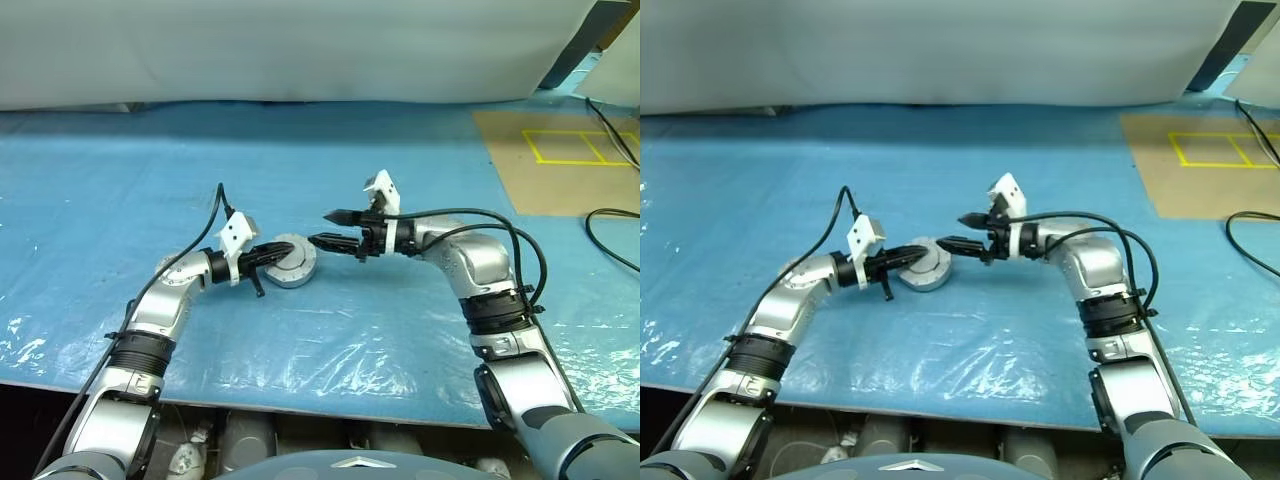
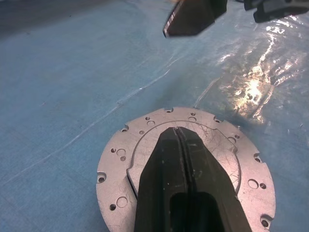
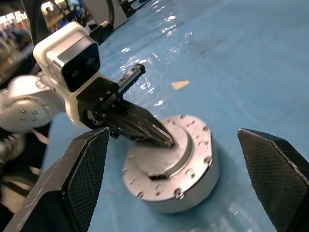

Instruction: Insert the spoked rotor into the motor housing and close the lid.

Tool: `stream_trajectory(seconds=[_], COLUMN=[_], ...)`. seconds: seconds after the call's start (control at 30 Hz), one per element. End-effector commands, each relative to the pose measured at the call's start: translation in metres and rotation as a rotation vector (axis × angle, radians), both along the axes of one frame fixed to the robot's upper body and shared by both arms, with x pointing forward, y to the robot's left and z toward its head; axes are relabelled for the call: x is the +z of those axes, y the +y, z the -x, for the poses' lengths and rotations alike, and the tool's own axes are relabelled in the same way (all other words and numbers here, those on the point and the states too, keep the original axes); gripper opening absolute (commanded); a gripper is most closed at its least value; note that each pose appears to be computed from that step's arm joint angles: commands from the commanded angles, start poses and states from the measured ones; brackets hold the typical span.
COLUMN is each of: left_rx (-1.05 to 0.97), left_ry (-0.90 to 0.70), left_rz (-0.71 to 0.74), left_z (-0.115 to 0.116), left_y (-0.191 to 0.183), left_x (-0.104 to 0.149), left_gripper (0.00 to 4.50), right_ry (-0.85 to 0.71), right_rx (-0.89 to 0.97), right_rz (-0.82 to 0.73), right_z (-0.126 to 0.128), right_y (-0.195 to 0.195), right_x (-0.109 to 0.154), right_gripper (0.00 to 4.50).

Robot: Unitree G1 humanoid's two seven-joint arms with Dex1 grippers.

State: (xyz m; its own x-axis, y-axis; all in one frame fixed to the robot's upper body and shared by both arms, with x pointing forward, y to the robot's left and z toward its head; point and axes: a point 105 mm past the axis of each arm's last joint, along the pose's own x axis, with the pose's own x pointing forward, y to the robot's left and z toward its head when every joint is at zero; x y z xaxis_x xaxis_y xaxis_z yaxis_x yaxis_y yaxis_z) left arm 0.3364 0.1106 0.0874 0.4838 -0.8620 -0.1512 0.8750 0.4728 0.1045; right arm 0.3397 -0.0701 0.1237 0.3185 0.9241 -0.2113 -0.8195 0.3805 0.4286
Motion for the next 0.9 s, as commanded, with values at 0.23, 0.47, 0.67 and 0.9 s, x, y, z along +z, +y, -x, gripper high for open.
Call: stream_trajectory(seconds=[0.23,0.47,0.67,0.9], left_rx=[0.05,0.072,0.06,0.067], left_ry=[0.111,0.104,0.1,0.093], left_rz=[-0.027,-0.035,-0.036,-0.029], left_z=[0.011,0.01,0.01,0.007], left_y=[0.024,0.031,0.024,0.023], left_x=[-0.018,-0.017,-0.017,-0.016], left_gripper=[0.0,0.0,0.0,0.0], right_ry=[0.269,0.348,0.372,0.446], right_rx=[-0.006,-0.004,-0.006,-0.009], right_rz=[-0.147,-0.125,-0.085,-0.116], right_z=[0.014,0.018,0.021,0.025], right_y=[0.012,0.027,0.027,0.033], right_x=[-0.014,-0.033,-0.045,-0.056], right_gripper=[4.46,4.46,4.46,4.46])
